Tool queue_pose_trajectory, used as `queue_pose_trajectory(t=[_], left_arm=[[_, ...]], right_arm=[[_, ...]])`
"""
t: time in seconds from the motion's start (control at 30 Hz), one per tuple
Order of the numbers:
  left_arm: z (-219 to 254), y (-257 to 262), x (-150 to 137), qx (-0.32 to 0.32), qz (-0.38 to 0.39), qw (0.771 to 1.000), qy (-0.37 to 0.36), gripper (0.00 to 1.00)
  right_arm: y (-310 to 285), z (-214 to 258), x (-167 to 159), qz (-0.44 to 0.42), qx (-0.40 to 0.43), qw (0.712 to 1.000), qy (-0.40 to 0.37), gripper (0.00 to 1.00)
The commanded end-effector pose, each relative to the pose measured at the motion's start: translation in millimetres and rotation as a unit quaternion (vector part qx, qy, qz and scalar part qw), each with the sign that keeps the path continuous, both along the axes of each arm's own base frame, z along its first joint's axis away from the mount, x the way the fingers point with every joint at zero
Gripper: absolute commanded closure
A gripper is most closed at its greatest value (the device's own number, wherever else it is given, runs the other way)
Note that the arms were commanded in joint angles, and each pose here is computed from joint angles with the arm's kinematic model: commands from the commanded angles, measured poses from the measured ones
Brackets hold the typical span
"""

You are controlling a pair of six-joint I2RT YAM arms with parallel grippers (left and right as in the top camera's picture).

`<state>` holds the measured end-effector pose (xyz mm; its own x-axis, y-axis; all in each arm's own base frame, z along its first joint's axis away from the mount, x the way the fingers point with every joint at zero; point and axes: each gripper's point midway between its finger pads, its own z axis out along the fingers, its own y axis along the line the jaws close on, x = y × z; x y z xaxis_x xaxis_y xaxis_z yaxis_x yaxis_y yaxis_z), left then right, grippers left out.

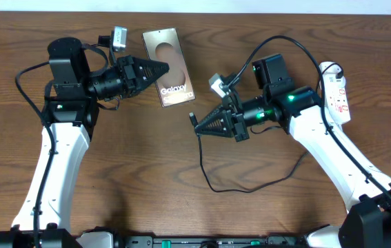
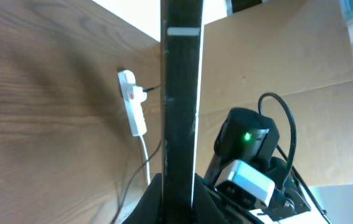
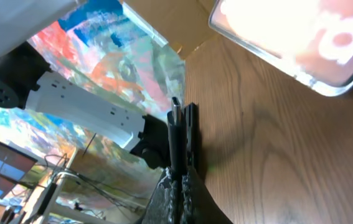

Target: Plug charger to phone and switch on socket

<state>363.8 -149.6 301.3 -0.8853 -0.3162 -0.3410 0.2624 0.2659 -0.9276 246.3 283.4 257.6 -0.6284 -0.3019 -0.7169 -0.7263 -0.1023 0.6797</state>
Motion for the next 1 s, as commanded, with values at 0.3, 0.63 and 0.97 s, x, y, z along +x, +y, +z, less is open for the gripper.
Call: queue_pose_trajectory(t=[0.3,0.63,0.97], left_arm=[[43.1,-2.0,1.6,-0.044,0.002,0.999,-0.021,0.93],[56.3,-19.3,-5.0,-0.042,-0.025,0.996,-0.073,0.93],[57.2,-19.6,-6.0,-0.033,-0.031,0.994,-0.101,0.92]], right_arm=[[4.7,1.4,10.3,-0.025,-0.023,0.998,0.048,0.99],[9.1,11.7,20.8,-0.034,-0.01,0.998,0.044,0.99],[8.2,14.4,23.7,-0.037,-0.006,0.998,0.042,0.99]])
